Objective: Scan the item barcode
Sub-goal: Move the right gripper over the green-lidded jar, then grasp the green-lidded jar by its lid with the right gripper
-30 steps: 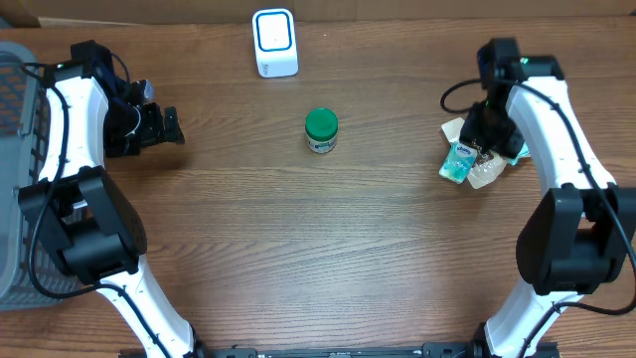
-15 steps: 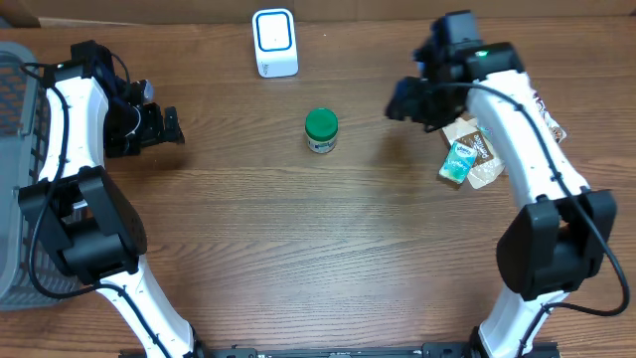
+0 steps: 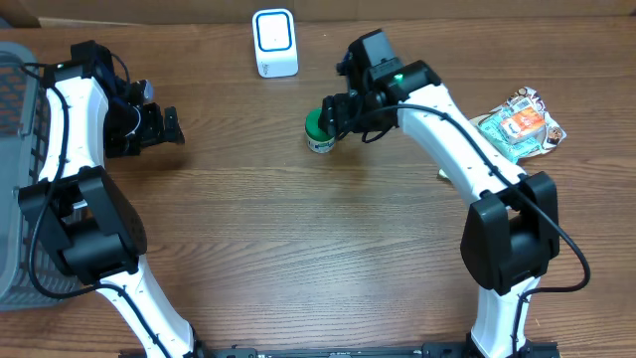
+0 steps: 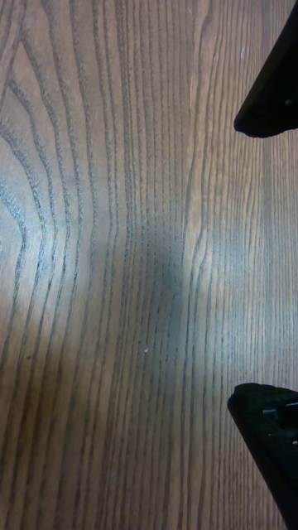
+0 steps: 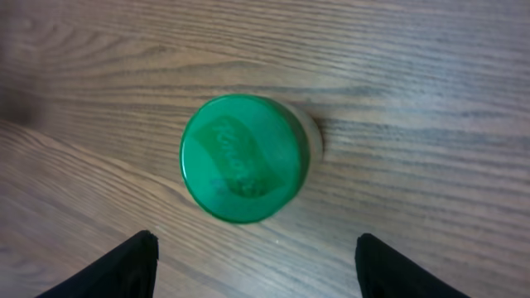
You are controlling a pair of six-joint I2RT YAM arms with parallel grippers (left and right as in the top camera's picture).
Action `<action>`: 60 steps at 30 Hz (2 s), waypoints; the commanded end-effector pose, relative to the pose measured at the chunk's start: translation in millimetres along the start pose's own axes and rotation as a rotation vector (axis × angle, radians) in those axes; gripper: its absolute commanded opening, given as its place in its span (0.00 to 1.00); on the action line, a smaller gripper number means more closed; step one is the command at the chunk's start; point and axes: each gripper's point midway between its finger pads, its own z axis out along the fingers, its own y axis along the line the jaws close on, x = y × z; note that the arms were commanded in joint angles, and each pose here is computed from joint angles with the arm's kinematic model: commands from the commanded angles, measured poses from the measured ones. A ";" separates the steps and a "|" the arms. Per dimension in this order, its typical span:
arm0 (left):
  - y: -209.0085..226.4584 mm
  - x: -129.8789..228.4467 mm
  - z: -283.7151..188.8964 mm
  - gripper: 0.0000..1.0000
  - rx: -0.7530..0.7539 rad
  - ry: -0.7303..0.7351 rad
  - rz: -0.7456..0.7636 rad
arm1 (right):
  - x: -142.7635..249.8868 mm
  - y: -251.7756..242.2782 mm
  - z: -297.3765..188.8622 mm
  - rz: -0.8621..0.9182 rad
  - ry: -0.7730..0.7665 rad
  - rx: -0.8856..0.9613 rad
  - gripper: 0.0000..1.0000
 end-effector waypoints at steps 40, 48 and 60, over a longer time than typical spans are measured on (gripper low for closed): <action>-1.7 -3.2 -7.5 1.00 -0.001 -0.022 0.007 | -14.8 16.8 47.0 -0.450 0.058 0.186 1.00; -1.7 -3.2 -7.5 1.00 -0.001 -0.022 0.007 | -2.5 13.6 52.5 -0.444 0.111 0.178 0.93; -1.7 -3.2 -7.5 0.99 -0.001 -0.022 0.007 | -6.5 11.3 67.5 -0.449 0.070 0.176 0.87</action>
